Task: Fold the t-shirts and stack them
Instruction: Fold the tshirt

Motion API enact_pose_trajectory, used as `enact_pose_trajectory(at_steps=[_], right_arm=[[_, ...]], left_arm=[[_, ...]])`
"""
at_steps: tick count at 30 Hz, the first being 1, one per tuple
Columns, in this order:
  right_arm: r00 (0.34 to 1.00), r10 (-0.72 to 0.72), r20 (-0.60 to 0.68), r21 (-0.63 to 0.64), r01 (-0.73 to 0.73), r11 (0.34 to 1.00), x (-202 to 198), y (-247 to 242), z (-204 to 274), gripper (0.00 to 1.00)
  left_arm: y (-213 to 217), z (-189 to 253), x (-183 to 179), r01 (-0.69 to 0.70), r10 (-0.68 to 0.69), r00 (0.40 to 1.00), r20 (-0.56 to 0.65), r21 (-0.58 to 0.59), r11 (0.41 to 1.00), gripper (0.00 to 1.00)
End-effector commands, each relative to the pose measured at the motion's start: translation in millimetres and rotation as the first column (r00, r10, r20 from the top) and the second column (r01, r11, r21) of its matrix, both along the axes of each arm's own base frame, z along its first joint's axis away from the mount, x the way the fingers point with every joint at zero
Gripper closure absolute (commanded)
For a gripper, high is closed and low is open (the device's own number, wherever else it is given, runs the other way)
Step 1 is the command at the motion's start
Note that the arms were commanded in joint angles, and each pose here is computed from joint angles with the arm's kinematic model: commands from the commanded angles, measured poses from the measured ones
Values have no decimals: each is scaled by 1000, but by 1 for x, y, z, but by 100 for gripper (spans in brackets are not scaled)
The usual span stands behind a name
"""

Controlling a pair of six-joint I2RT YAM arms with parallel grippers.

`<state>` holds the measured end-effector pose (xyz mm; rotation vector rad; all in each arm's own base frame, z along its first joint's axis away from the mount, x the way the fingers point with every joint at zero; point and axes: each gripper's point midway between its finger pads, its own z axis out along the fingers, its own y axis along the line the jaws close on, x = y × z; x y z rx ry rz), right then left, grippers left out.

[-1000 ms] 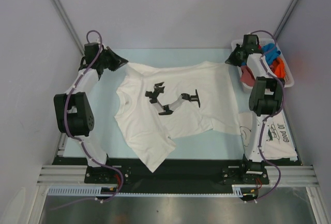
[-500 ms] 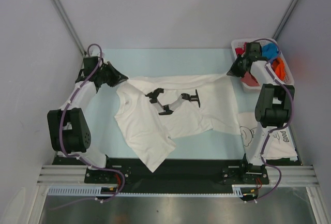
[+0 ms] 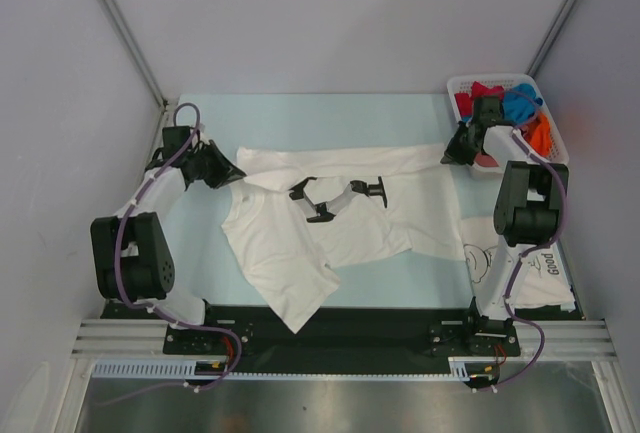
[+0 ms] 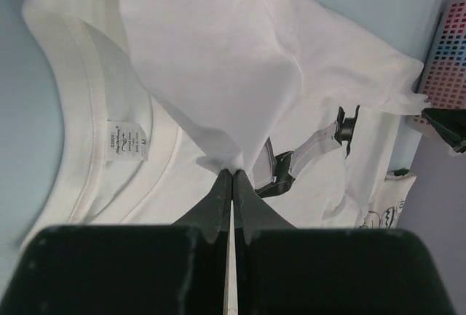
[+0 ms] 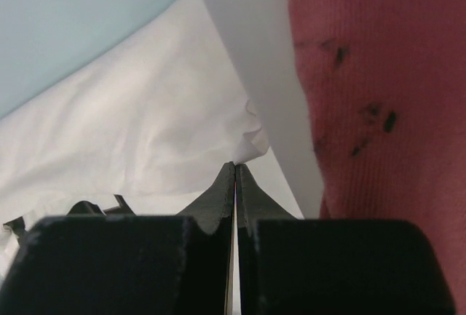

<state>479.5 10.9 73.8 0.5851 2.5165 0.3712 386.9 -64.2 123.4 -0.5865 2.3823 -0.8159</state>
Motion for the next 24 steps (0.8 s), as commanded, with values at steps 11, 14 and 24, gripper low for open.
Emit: enact_pose_trajectory(at_steps=[11,14,24], right_arm=[[1000,5,21,-54,-4,999,-8,-9,7,100],[1000,2,19,-72,-1,997,-11,-12,6,100],[1000,-7,3,-65,7,998,-12,-16,0,100]], left_arm=[[18,11,-10,-12,9,999,44,67,998,100],[24,12,-11,-22,20,999,42,55,998,100],[22,-4,-16,-13,13,1000,-2,38,999,100]])
